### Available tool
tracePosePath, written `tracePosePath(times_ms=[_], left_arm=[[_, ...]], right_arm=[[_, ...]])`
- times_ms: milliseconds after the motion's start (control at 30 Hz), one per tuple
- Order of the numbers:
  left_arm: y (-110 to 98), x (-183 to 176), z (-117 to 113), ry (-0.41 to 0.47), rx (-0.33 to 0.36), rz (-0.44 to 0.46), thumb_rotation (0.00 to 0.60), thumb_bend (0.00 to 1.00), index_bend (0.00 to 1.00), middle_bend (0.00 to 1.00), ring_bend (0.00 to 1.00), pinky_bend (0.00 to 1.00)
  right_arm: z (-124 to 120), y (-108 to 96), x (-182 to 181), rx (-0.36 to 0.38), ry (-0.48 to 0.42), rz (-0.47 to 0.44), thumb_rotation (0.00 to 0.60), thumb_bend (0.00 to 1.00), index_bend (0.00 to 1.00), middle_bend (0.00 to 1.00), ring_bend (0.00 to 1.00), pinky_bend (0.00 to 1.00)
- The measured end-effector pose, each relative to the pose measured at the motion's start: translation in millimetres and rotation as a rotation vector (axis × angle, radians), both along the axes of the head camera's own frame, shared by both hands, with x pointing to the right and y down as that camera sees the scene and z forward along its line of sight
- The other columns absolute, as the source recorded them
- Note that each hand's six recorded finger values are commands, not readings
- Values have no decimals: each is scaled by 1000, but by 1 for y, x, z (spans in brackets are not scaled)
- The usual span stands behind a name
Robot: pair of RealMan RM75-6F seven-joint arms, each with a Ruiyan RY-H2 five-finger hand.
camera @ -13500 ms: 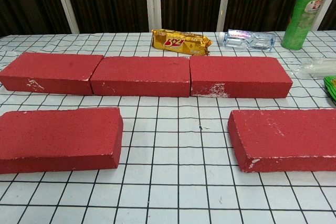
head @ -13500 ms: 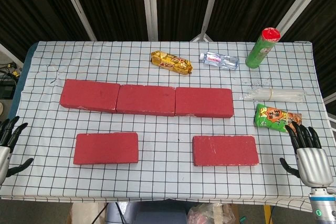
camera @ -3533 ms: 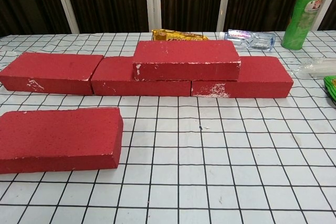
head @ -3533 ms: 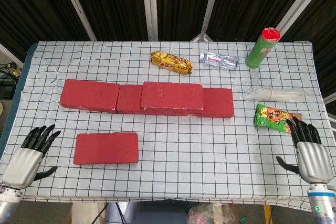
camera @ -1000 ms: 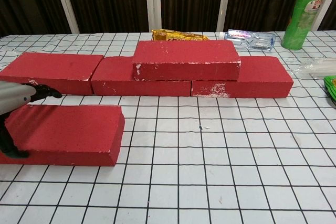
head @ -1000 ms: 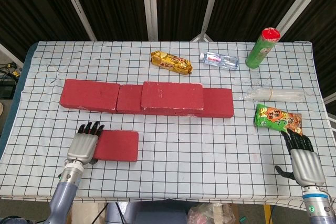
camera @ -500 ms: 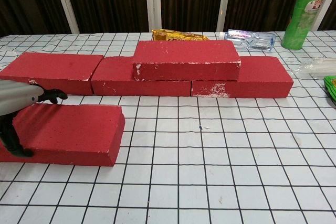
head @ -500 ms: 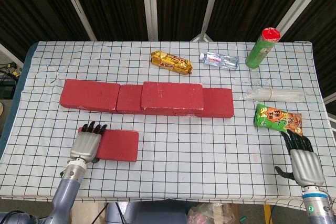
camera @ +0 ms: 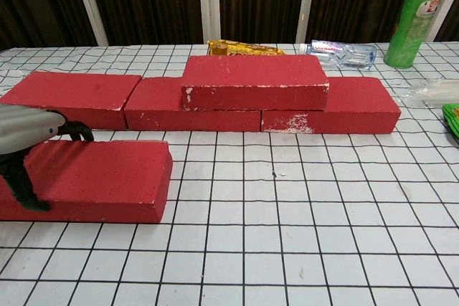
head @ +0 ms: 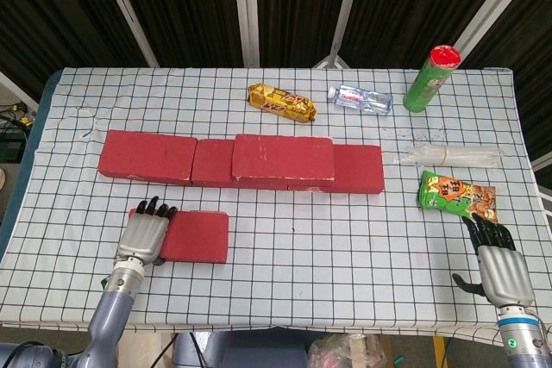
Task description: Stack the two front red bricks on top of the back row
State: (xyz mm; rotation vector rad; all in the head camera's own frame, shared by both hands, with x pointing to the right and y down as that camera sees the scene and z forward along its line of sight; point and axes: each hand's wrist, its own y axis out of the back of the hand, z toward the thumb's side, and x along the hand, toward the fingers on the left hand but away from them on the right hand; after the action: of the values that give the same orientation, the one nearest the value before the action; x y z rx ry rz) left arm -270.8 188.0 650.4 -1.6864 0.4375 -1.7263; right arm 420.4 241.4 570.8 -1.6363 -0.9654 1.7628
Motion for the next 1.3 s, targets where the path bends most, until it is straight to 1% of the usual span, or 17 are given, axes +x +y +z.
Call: tracePosePath(times_ms=[167,300,500,600,833,933,1067,1300], left_arm=[[-3,0,0,-1,-2,1,600,0,221,182,17,106],[-4,2,-3,22,-8,-1,600,0,227,178,16,106],[-12,5,-21,63,-21,14,600,0,237,176,16,106],[-21,5,-35,73,-26,31,600,0,242,176,16,106],[-53,-3,-63,95,-38,52,600,0,253,176,16,100],[-67,-7,-70,117,-40,54,600,0,259,176,16,93],[-87,-9,-72,159,-43,53,600,0,281,176,16,81],[-133,-10,-79,210,18,82,600,0,285,176,16,75]], right_arm=[[0,0,0,-2,-3,3,600,227,0,0,0,0],[-1,0,-1,2,-4,3,600,227,0,0,0,0],[0,0,0,0,0,7,600,227,0,0,0,0],[0,-1,1,1,2,10,600,226,0,0,0,0],[2,-2,5,4,22,26,600,227,0,0,0,0],[3,-4,6,10,36,34,600,227,0,0,0,0],[5,-4,7,15,55,40,600,226,0,0,0,0],[11,-4,8,9,97,46,600,227,0,0,0,0]])
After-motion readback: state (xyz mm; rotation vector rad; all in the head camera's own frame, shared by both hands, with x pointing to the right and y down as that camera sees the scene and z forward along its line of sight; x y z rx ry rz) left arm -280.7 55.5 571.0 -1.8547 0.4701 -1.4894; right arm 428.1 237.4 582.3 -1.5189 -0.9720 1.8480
